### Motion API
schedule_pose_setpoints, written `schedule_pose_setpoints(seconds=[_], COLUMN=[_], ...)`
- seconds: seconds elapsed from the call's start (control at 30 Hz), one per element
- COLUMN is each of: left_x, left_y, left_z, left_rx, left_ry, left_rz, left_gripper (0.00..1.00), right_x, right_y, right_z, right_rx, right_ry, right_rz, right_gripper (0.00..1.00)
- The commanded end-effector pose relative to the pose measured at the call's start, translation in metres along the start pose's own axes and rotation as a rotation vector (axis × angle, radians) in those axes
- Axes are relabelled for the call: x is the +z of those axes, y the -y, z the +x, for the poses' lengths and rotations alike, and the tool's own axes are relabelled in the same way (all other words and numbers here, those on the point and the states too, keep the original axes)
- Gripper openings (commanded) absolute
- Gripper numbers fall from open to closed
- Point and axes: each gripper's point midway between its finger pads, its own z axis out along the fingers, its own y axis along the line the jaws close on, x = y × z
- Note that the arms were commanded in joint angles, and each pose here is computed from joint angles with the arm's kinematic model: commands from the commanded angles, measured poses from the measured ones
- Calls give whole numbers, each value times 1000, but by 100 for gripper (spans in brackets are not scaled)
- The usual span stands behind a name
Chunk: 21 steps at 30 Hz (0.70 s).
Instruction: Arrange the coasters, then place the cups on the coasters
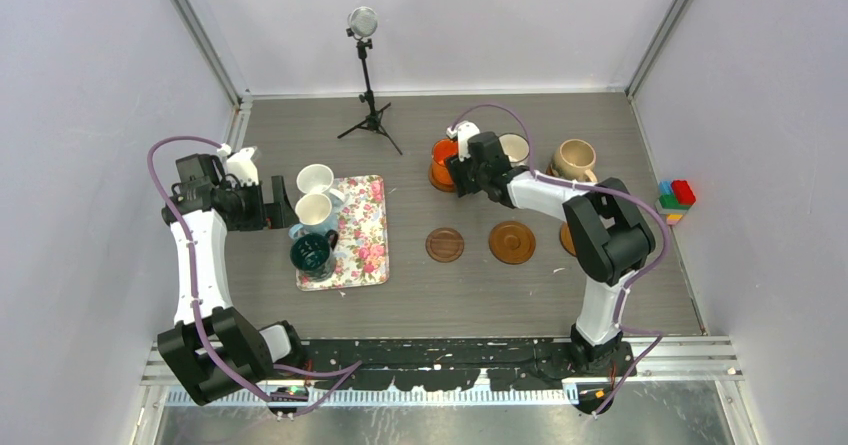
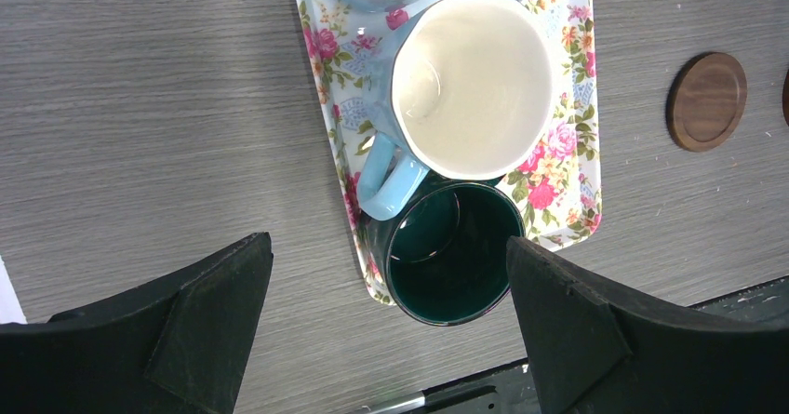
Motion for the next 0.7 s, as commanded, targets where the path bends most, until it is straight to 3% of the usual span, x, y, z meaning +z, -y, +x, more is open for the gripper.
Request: schedule_pose_setpoints(seconds=[0.0,0.17,0.43,0.5,0.67], left_x=[-2,1,-6,-10,-10], left_y=[4,1,-17,-27,-53], left_z=[-9,-5,12,16,39], left_rx=[16,31,167,200,264], left_ry=[33,2,-88,-98,-174], left_rz=[14,20,0,-15,-97], left_gripper=[100,100,98,95,73], right_x=[-26,-47,-76,-82,-93], right_y=[-2,-18,-45,-55,-80], right_z=[-47,-59,-75,-79,-85], right_rx=[8,10,-11,-18,-54], right_ry=[101,106,128,133,137], right_rz=[-34,-134,-248,-283,-357], right_gripper=[65,69,71,71,71])
